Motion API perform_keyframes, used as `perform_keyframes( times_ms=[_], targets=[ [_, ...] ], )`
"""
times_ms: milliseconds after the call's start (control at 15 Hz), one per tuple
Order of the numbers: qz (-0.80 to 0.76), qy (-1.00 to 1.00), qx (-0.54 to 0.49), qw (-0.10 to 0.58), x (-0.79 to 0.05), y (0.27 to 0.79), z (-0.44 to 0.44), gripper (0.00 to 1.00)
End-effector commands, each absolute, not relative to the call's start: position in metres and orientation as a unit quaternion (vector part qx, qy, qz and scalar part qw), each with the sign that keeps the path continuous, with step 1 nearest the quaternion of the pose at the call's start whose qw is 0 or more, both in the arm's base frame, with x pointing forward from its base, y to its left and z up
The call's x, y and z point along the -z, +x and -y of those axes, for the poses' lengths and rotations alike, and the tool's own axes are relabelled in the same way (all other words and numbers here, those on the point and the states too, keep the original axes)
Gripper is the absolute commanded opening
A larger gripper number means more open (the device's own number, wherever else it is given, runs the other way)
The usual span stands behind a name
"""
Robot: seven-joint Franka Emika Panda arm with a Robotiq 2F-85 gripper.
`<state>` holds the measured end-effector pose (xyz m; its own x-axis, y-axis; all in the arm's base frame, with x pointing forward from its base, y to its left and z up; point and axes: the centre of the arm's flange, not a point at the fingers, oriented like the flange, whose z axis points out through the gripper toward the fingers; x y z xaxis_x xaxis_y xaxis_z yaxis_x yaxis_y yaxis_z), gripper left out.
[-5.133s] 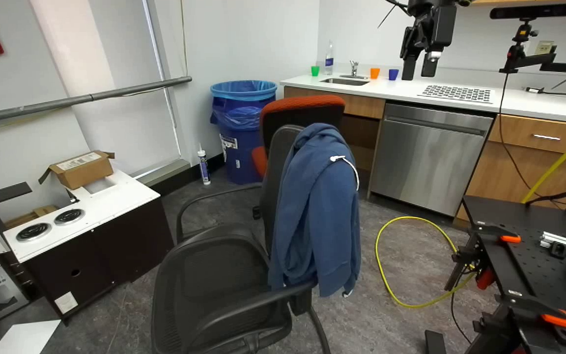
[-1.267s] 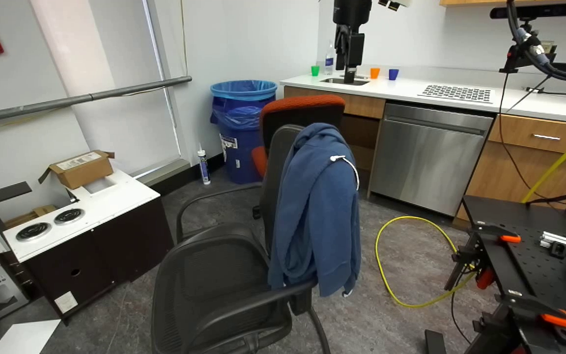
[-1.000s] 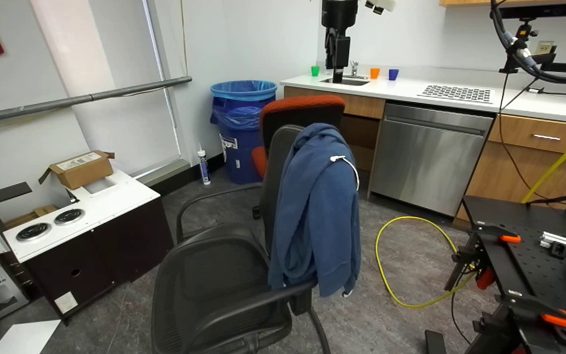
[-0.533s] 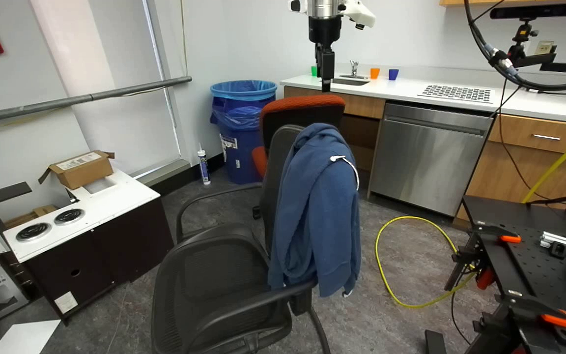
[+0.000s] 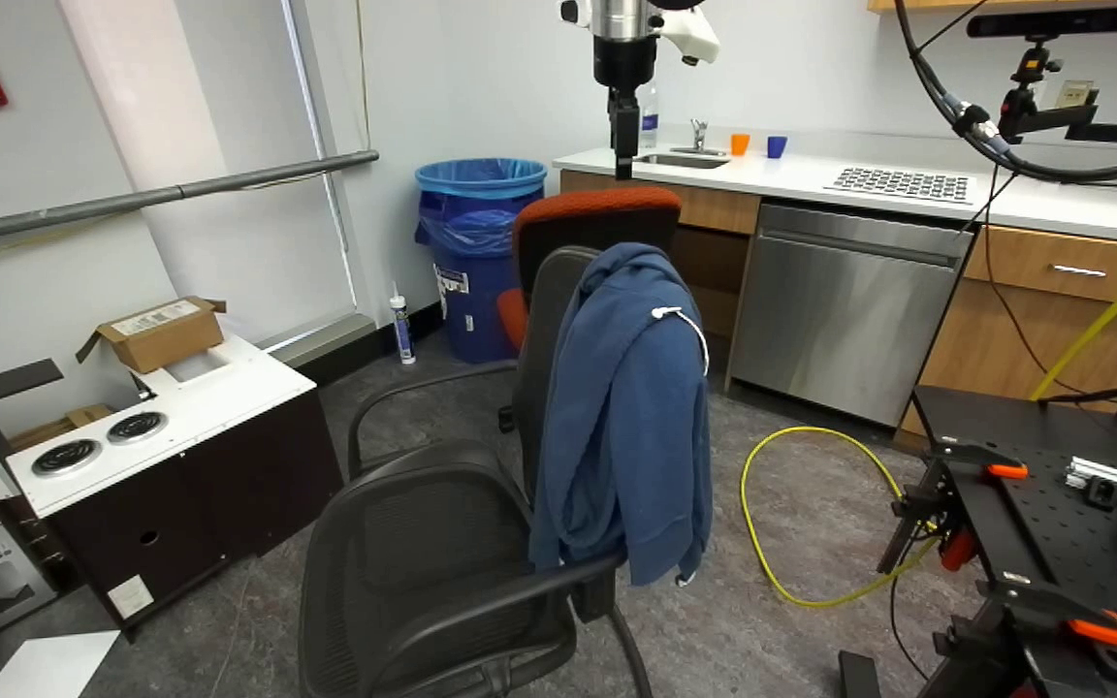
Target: Put the hoodie on the seat of the chair
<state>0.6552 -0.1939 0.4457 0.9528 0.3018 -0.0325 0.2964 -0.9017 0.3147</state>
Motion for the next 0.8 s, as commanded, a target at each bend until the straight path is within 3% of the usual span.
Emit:
perform_keyframes(
  times_ms=[0, 733],
  targets=[
    [-0.12, 0.979, -0.045, 0.157, -0.445, 0.668, 0.197, 1.0],
    [-0.131, 0.979, 0.019, 0.156, -0.407, 0.675, 0.2, 1.0]
  ],
)
